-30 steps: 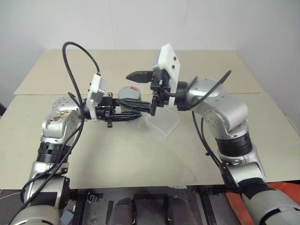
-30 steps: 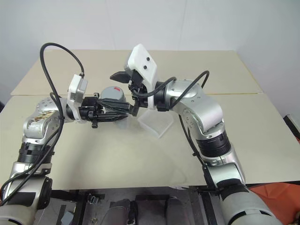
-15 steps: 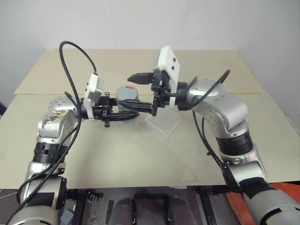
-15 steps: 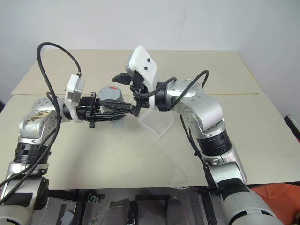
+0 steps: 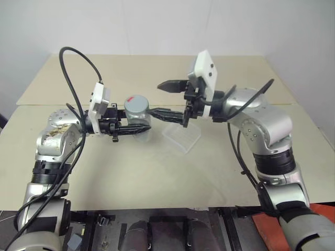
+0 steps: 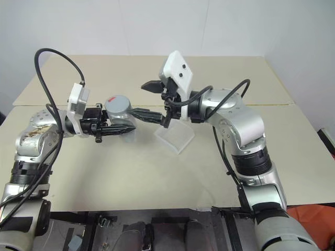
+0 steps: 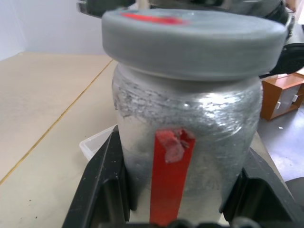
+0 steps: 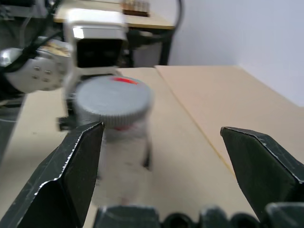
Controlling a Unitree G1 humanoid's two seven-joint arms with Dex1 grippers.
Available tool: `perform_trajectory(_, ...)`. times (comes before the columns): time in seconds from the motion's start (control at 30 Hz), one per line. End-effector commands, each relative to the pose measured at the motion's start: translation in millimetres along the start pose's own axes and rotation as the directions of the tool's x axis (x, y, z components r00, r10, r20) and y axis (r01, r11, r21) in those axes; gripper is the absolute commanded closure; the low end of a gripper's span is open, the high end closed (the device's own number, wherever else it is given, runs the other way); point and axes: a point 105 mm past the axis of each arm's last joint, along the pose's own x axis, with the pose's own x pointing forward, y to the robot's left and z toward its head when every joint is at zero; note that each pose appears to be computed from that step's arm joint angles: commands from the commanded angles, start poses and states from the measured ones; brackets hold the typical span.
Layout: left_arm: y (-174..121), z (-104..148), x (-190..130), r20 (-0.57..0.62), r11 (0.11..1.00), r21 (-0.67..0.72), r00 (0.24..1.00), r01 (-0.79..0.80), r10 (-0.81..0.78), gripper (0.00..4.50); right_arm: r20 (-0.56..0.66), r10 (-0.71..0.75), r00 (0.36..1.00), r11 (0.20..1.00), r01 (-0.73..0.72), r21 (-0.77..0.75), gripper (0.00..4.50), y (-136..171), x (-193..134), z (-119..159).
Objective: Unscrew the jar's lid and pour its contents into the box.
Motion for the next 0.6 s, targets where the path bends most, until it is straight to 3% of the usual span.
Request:
perform_trajectory(0.03, -5.1, 14.1, 0.6, 0.022, 0.998, 0.050, 0.999, 0.027, -0.028, 2.56, 0.024, -0.033, 0.999, 0.999, 0.033, -0.028, 0.03, -5.3, -6.2, 9.1)
perform_trajectory(0.2, -3.4, 13.9, 0.7, 0.023, 0.999, 0.049, 1.000, 0.015, -0.016, 2.56, 0.013, 0.001, 1.000, 0.999, -0.001, -0.033, 0.03, -0.1, -14.1, 7.7)
perform_trajectory(0.33, -1.4, 11.6, 1.0, 0.023, 0.999, 0.045, 1.000, 0.004, -0.005, 2.56, 0.044, 0.109, 0.993, 0.993, -0.108, -0.039, 0.03, 17.8, -22.0, 14.7)
perform_trajectory(0.6, -0.4, 11.3, 8.6, 0.033, 0.999, 0.048, 0.999, 0.013, -0.015, 2.56, 0.083, 0.137, 0.987, 0.990, -0.135, -0.034, 0.03, 30.8, 0.1, 23.6)
